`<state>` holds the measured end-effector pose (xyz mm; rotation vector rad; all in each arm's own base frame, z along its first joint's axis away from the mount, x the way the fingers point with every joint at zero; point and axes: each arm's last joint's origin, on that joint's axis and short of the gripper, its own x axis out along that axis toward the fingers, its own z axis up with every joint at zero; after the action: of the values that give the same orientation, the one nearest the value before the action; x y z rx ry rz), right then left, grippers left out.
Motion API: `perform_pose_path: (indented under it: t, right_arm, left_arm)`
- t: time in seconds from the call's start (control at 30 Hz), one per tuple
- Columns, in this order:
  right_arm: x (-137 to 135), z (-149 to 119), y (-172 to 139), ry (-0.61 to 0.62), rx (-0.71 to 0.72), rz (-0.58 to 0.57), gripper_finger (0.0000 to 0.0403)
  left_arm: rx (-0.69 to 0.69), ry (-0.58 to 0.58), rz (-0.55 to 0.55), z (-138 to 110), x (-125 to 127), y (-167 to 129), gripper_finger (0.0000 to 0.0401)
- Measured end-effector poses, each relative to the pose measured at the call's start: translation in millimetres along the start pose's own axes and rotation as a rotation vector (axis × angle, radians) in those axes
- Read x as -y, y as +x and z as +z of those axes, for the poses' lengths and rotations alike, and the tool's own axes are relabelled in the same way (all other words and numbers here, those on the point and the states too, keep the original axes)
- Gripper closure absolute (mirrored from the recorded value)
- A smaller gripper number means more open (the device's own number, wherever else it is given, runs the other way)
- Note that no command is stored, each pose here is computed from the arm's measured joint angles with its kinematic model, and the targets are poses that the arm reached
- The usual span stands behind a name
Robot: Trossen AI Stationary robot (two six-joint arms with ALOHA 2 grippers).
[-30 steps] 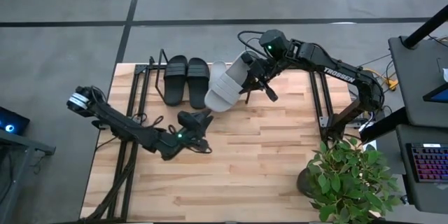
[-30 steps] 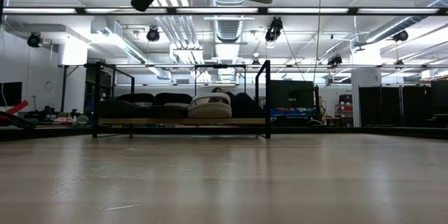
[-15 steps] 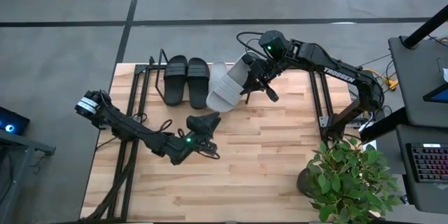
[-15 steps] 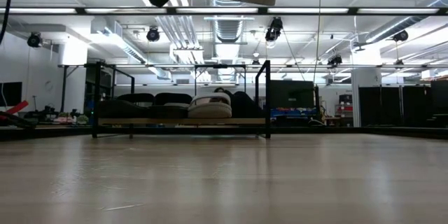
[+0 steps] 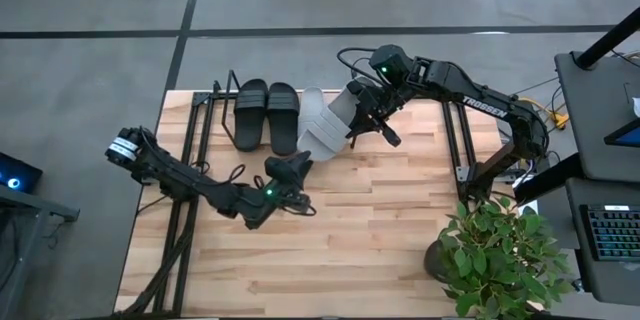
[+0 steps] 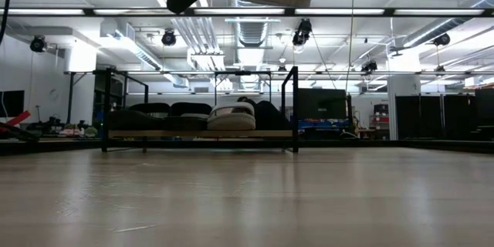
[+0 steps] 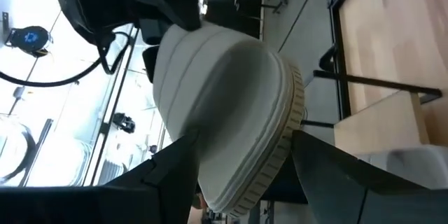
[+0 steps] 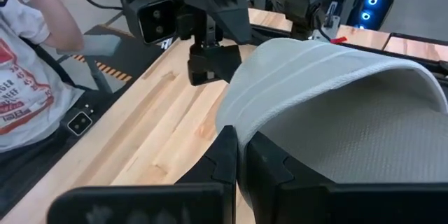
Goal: Pick and place slides into the shelf
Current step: Put the gray slide on the shelf
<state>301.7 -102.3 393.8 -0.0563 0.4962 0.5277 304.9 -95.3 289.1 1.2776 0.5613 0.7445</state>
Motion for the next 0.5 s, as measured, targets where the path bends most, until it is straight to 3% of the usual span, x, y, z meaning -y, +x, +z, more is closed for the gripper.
perform_pose_path:
  t: [0.23,0.5]
  right_arm:
    - [-1.5,6.3,-5.1,0.008,0.019,0.005,0.0394]
    - [-8.6,13.4,-1.4,0.0,0.024,0.025,0.0394]
  left_arm:
    - [-0.02,0.048,-0.02,-1.2,7.0,1.1,0.0192]
    - [-0.048,0.004,-0.009,-4.6,5.4,9.8,0.0192]
